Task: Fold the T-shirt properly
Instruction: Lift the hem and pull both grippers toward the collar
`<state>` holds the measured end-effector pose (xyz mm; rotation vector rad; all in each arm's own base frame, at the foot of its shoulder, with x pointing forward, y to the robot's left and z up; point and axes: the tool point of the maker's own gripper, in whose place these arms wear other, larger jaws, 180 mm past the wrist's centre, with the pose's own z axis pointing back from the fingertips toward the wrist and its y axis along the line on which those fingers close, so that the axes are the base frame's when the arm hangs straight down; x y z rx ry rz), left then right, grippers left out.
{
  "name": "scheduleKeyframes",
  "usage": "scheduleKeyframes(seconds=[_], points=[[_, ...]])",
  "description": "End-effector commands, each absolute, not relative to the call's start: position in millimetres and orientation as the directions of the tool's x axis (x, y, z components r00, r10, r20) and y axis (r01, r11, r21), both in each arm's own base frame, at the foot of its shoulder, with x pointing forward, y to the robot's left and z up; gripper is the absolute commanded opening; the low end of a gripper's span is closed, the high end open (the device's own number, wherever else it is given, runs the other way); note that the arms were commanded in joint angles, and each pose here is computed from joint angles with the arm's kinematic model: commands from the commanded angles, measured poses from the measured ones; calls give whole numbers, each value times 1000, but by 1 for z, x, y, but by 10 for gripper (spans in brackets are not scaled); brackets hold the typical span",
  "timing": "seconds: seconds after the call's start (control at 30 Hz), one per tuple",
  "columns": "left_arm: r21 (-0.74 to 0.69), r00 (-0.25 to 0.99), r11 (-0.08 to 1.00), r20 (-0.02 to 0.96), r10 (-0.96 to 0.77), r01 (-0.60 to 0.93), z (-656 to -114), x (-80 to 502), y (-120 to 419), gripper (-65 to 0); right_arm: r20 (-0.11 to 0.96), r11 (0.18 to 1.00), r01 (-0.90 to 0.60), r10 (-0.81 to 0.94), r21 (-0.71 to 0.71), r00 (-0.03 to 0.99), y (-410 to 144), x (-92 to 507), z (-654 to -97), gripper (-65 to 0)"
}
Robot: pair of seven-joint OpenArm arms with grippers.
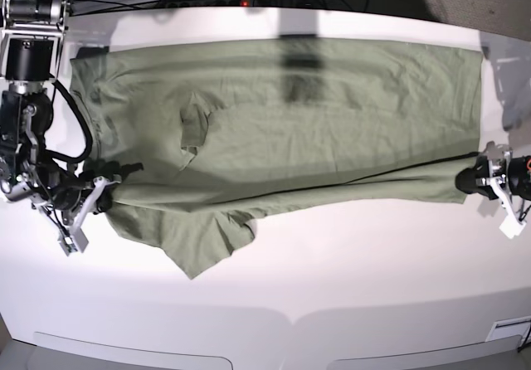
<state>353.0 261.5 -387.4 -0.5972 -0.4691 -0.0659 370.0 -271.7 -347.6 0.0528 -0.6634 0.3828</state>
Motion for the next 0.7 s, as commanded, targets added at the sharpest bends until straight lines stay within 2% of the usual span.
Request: scheduleKeyframes(seconds=[0.0,0.17,0.3,0.47,0.67], points=[[-519,865,826,495,79,221,-369,364,266,-650,647,929,-354,335,-106,685,-280,378,-328,-650],[-533,874,813,482,61,237,-377,346,257,-650,629,934,-341,329,-105,705,-287,359,-336,-650],[-538,846,808,525,100,239,-369,339,260,-650,600,933,-343,338,-111,725,-293,347,-345,-650],[-518,785,824,598,160,227,-349,331,280,-650,617,943,-311,313,-115,722,-304,348,-337,-650],[-520,779,833,596,196,188,-352,318,292,-650,607,946,-305,308,-112,733,-312,345,-333,-650]])
